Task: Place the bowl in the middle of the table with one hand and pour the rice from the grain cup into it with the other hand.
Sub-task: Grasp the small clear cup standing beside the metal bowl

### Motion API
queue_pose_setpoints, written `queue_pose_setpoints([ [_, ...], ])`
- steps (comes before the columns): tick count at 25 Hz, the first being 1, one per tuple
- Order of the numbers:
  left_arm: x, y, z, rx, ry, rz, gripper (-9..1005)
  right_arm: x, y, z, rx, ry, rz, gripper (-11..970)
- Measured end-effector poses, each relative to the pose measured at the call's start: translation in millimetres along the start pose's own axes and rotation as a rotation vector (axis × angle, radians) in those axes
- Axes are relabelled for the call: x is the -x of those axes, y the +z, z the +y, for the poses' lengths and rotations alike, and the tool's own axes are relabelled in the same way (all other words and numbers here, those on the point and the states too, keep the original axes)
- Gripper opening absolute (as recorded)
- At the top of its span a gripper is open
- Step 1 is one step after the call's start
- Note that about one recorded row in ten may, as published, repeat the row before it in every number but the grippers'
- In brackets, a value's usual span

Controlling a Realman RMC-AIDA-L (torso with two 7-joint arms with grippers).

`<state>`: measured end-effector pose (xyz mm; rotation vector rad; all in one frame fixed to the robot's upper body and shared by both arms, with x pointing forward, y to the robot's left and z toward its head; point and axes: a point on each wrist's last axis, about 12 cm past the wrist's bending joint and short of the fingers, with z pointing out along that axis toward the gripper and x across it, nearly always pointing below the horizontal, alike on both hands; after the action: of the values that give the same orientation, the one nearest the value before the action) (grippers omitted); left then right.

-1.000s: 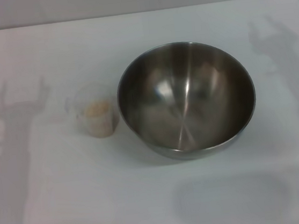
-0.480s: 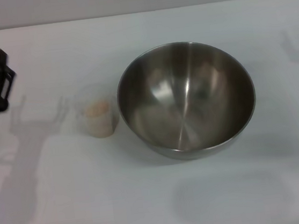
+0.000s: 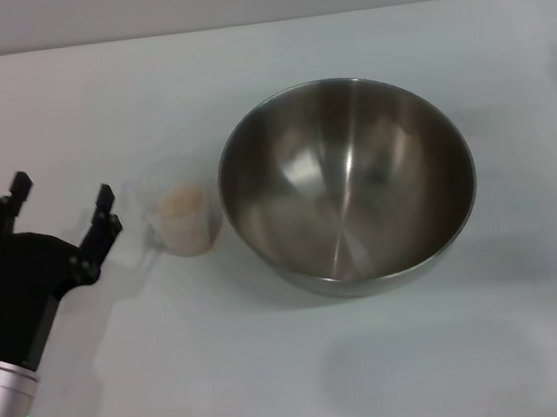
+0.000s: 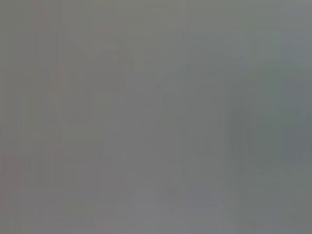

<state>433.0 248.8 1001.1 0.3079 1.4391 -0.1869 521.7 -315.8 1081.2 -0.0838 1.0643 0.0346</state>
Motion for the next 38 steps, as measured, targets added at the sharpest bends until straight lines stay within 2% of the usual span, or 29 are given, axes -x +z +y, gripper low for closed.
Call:
queue_pose_setpoints([
  [12, -12, 6, -4.3, -0.025, 0.031, 0.112, 828, 1, 2, 2.9, 0.003, -0.005, -0.016, 730],
  [20, -14, 12, -4.2, -0.042, 0.041, 0.136, 827, 1, 0, 3.1, -0.001, -0.004, -0.013, 729],
  [38, -18, 36, 6.0, -0.043, 0.077, 0.189, 823, 1, -1, 3.7, -0.003, -0.004, -0.013, 729],
])
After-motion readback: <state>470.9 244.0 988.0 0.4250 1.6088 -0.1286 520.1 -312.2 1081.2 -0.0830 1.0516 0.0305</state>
